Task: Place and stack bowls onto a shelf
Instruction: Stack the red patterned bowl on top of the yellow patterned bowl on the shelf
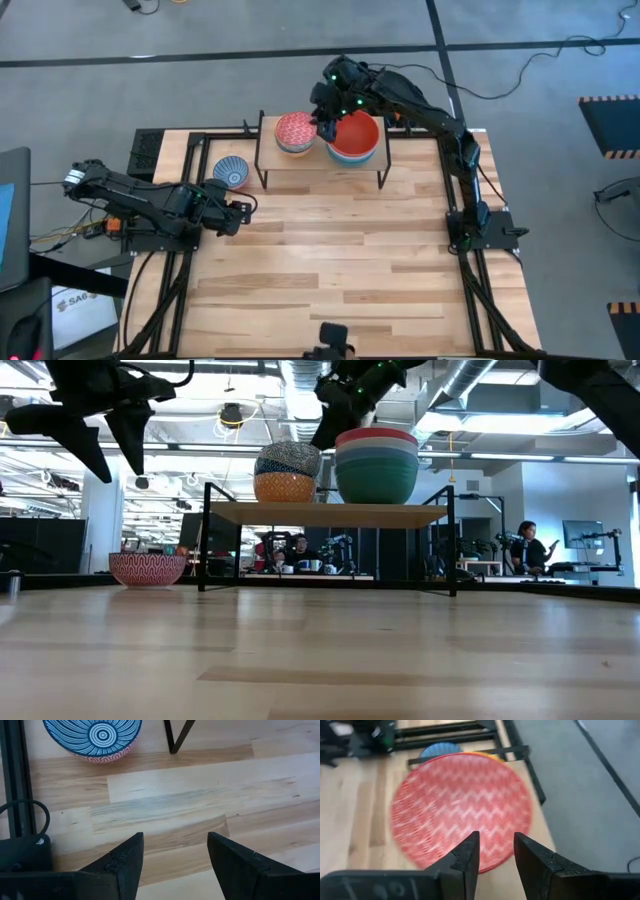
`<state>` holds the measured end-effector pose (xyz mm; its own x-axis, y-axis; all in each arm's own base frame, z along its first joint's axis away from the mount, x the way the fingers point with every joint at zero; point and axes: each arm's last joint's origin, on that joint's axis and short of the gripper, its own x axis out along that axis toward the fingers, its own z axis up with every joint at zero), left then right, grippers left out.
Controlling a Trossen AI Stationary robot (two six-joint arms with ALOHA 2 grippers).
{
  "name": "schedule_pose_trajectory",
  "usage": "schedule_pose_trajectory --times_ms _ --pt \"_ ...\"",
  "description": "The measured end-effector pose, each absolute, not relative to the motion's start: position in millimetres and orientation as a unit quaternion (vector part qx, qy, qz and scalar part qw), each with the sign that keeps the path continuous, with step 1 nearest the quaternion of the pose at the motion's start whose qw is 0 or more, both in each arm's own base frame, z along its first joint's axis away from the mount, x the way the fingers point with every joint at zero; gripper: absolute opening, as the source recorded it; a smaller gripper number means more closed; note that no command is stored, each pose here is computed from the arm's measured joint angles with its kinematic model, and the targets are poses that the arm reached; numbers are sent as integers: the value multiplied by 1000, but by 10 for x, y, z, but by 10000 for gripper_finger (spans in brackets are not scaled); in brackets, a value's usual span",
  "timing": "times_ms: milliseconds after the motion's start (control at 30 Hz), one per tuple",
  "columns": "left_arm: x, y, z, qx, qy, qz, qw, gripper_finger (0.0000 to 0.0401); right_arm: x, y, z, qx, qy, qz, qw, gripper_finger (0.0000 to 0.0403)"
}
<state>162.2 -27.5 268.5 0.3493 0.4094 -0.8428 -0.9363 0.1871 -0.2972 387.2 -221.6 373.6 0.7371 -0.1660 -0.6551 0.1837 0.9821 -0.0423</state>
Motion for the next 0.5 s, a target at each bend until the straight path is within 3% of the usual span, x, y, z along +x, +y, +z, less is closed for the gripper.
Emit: schedule_pose_trajectory --times_ms 267,500 --pt "1621 -282 2681 -423 326 470 703 203 3944 -1857 3783 -37 377 -60 924 145" --pt "1621 -282 2681 -418 328 468 706 203 3953 -1474 3984 -125 377 -85 914 145"
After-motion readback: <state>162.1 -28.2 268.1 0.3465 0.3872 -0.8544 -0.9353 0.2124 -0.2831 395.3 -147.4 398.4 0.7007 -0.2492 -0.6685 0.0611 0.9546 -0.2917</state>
